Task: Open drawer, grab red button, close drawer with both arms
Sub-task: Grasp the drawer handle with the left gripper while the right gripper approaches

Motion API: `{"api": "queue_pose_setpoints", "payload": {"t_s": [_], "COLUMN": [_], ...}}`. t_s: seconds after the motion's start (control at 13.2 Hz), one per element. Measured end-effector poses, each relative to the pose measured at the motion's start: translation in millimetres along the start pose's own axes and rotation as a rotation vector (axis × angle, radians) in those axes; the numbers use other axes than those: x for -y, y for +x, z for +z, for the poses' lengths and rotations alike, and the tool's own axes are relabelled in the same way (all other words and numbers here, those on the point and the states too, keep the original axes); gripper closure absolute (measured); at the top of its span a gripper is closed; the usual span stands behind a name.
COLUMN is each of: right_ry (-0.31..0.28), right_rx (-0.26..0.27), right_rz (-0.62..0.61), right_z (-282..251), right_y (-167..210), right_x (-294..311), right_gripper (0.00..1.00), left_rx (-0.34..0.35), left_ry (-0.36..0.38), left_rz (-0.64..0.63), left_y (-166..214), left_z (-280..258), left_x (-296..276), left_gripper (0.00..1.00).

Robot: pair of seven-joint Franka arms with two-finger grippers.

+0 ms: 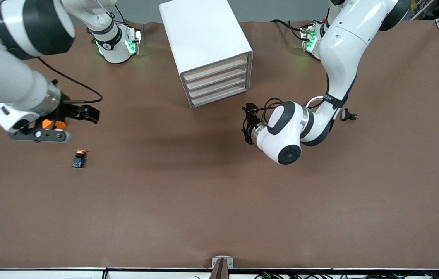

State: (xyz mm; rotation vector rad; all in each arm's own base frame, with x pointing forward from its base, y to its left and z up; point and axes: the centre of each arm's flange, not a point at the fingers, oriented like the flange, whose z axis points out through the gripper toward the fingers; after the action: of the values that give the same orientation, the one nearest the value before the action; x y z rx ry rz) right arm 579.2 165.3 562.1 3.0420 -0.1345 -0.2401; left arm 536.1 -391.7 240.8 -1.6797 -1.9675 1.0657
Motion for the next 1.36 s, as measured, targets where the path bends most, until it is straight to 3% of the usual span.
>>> {"api": "queue_pose_setpoints", "payload": {"t_s": [0.15, 0.53, 0.98, 1.36], "right_ry": [-0.011, 0.027, 0.080, 0.093], "right_rx": [0.004, 0.036, 0.090, 0.086], "right_rz": [0.076, 0.236, 0.348, 0.400], "right_z": [-0.5, -4.2, -5.5, -7.3], "right_y": [-18.0, -64.4, -82.4, -95.1], "right_x": [38.7, 115.5, 141.6, 161.7], "right_gripper": [0.00, 0.00, 0.00, 0.00], "left_rx": [-0.003, 0.009, 0.061, 0.001], "left_ry": [0.090, 0.286, 0.391, 0.434], "left_rz": [-0.077, -0.168, -0.194, -0.231], "left_y": [-5.1, -27.9, -40.9, -55.2], "left_z": [14.7, 79.0, 110.4, 137.6], "left_x": [9.5, 18.9, 20.8, 39.6], "left_gripper": [0.00, 0.27, 0.40, 0.47]}}
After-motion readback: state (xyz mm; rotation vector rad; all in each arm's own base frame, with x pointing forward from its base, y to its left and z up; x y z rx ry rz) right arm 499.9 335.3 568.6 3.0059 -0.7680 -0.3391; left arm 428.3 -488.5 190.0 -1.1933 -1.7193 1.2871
